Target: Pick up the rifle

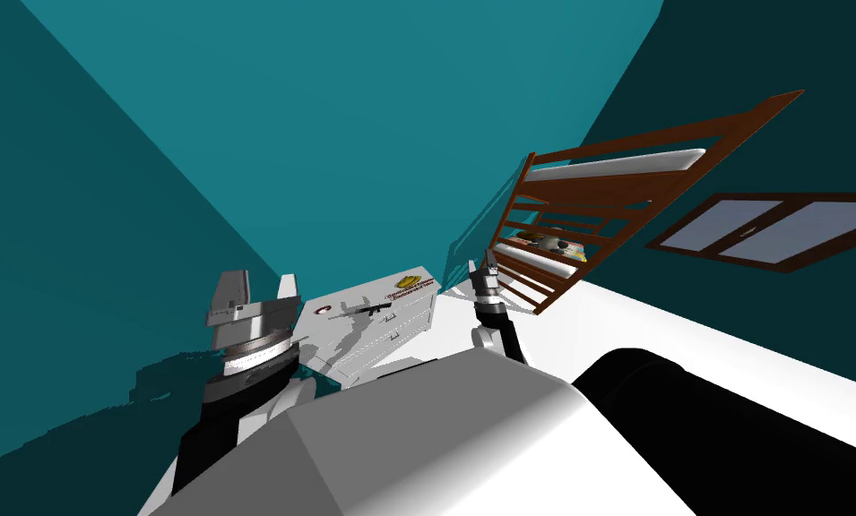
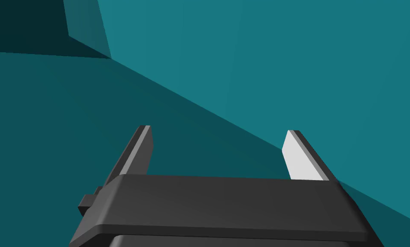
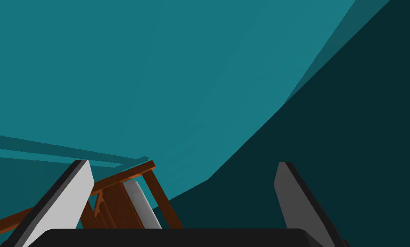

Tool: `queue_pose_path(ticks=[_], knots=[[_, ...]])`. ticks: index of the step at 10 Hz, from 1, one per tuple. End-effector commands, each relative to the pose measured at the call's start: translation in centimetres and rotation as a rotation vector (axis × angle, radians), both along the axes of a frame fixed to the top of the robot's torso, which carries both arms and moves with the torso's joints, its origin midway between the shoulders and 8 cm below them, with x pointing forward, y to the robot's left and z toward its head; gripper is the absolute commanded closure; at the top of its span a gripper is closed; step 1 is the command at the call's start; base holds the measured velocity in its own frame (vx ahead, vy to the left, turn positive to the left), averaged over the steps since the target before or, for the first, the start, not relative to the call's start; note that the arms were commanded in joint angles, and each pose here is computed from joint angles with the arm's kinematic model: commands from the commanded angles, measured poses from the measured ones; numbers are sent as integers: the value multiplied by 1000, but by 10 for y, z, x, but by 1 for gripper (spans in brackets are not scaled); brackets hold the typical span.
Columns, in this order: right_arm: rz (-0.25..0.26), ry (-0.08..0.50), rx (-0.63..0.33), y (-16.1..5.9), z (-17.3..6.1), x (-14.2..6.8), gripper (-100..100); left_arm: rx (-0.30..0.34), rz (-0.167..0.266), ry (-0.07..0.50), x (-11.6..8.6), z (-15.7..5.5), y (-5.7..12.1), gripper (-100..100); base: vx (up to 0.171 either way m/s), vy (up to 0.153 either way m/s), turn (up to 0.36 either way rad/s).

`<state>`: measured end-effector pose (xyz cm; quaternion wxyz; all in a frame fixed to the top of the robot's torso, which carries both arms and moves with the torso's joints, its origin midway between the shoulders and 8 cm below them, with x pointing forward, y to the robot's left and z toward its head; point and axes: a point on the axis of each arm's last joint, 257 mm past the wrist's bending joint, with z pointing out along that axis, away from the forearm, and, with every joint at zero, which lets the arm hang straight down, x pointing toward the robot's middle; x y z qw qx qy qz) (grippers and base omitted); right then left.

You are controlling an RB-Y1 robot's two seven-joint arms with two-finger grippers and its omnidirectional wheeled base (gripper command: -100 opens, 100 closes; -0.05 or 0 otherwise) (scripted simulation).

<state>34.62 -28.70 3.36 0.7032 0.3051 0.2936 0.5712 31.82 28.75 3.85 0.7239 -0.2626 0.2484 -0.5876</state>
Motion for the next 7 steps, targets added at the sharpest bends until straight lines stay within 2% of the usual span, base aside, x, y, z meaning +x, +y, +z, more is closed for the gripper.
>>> queue_pose_path(ticks=[1, 7], knots=[[0, 0, 0, 0, 0, 0, 0, 29, -2, 19, 5, -9, 0, -100, 5, -14, 10], [0, 0, 0, 0, 0, 0, 0, 105, 20, 104, 25, -50, 8, -100, 4, -33, 19]])
